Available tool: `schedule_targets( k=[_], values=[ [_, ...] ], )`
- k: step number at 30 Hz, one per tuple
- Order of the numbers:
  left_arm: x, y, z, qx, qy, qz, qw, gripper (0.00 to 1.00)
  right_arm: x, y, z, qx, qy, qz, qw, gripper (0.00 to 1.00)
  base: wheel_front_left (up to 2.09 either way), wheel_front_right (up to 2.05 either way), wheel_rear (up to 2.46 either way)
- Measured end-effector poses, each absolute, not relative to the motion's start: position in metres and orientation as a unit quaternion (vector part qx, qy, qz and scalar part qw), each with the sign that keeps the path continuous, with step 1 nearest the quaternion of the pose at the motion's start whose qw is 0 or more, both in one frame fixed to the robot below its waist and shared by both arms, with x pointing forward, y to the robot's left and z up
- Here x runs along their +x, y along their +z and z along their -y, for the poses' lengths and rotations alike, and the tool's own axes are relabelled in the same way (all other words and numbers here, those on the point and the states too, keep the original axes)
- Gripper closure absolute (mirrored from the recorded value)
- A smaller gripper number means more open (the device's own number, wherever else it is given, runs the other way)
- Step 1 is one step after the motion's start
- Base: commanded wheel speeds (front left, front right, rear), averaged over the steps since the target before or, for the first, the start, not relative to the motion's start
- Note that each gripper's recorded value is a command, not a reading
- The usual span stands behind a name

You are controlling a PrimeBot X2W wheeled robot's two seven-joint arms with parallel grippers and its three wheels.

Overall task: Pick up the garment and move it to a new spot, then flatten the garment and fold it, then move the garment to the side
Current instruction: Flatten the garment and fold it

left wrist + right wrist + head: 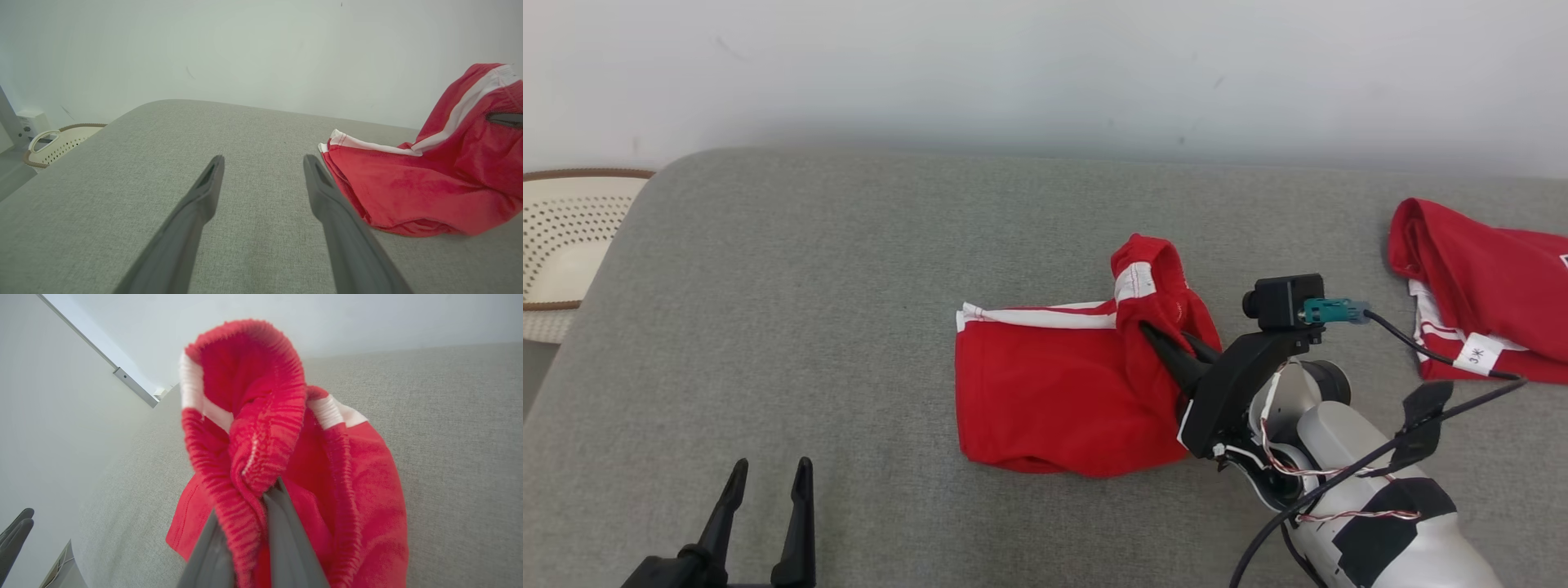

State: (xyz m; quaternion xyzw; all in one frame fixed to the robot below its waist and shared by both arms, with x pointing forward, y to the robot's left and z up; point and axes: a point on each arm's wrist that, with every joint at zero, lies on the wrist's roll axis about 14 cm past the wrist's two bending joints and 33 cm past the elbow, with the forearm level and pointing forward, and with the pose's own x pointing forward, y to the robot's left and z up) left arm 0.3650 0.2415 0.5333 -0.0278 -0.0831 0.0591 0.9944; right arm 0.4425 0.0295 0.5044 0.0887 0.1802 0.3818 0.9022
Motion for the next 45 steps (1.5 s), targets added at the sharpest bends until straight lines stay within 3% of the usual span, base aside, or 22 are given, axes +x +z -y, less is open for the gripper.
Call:
schedule_targets(
  k=[15,30,31,32,33,45],
  values=[
    [0.353,0.527,-0.239,-0.043,0.064,0.072,0.994,0.0,0.424,0.489,-0.096,0.094,0.442,-0.221,0.864,1.0,0.0,0.0,0.0],
    [0.347,0.52,-0.24,-0.052,0.073,0.06,0.994,0.0,0.427,0.456,-0.125,0.078,0.44,-0.255,0.858,1.0,0.0,0.0,0.0],
    [0.346,0.52,-0.24,-0.052,0.074,0.059,0.994,0.0,0.427,0.455,-0.126,0.077,0.441,-0.254,0.858,0.73,0.0,0.0,0.0],
    [0.346,0.52,-0.241,-0.052,0.075,0.059,0.994,0.0,0.428,0.457,-0.127,0.079,0.441,-0.25,0.858,0.56,0.0,0.0,0.0],
    [0.346,0.52,-0.241,-0.052,0.077,0.059,0.994,0.0,0.428,0.458,-0.128,0.08,0.443,-0.246,0.859,0.03,0.0,0.0,0.0],
    [0.35,0.525,-0.238,-0.049,0.069,0.069,0.994,0.0,0.44,0.512,-0.109,0.142,0.43,-0.132,0.882,0.0,0.0,0.0,0.0]
  ],
)
